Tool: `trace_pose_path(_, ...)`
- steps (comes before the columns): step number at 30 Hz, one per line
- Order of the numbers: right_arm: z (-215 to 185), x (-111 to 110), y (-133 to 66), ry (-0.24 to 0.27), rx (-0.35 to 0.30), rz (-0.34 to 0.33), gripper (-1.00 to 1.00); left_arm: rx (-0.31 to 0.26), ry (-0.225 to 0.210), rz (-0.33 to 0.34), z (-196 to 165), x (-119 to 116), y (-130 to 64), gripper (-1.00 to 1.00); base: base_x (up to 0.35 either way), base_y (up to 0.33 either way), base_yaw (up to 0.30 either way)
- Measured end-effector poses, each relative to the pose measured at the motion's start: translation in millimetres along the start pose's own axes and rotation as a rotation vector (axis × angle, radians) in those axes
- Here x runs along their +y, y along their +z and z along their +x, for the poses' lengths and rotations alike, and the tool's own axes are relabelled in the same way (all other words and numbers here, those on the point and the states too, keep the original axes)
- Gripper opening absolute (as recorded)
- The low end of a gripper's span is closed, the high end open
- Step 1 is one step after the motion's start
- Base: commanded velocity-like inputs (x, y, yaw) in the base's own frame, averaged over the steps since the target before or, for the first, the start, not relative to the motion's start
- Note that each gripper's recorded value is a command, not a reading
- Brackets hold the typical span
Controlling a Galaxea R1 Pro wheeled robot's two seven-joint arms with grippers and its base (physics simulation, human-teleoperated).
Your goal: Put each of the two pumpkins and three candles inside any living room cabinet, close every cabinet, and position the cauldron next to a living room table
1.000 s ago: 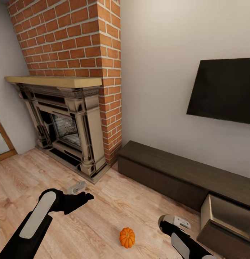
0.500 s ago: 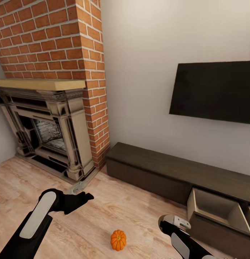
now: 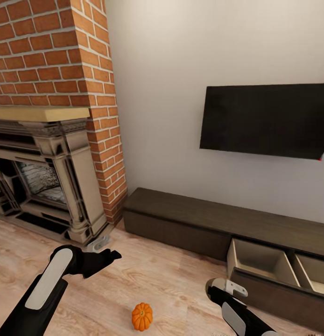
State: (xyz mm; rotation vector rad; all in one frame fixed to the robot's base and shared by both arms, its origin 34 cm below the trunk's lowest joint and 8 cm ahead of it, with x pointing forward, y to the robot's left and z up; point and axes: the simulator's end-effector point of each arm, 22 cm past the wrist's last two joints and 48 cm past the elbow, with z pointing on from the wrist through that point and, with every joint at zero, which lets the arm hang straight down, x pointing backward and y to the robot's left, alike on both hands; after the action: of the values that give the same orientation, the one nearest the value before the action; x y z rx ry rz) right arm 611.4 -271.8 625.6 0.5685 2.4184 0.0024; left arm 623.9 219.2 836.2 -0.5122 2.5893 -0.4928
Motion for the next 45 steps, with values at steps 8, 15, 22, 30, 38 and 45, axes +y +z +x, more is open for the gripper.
trace_pose_path(8,-3.7,1.0,-1.9,0.001,-0.007,-0.003,-1.00,-0.008,0.002,0.003,-1.8,-1.7,-3.4,1.00,0.000,0.000,-0.237)
trace_pose_path(15,-5.9,1.1,-3.5,0.002,-0.012,-0.003,-1.00,-0.014,0.004,0.007,-3.2,-3.3,-6.4,1.00,0.000,0.000,-0.237)
trace_pose_path(22,-9.1,2.0,-5.3,0.005,-0.018,-0.006,-1.00,-0.021,0.006,0.011,-4.7,-5.1,-9.4,1.00,0.000,0.000,-0.237)
trace_pose_path(30,-12.3,2.6,-7.2,0.007,-0.025,-0.007,-1.00,-0.029,0.008,0.015,-6.5,-7.0,-12.9,1.00,0.000,0.000,-0.237)
trace_pose_path(38,-15.4,3.0,-9.2,0.010,-0.031,-0.009,-1.00,-0.035,0.010,0.019,-7.7,-9.0,-16.2,1.00,0.000,0.000,-0.237)
trace_pose_path(45,-18.7,4.2,-11.0,0.013,-0.037,-0.012,-1.00,-0.041,0.012,0.021,-8.8,-10.3,-18.9,1.00,0.000,0.000,-0.237)
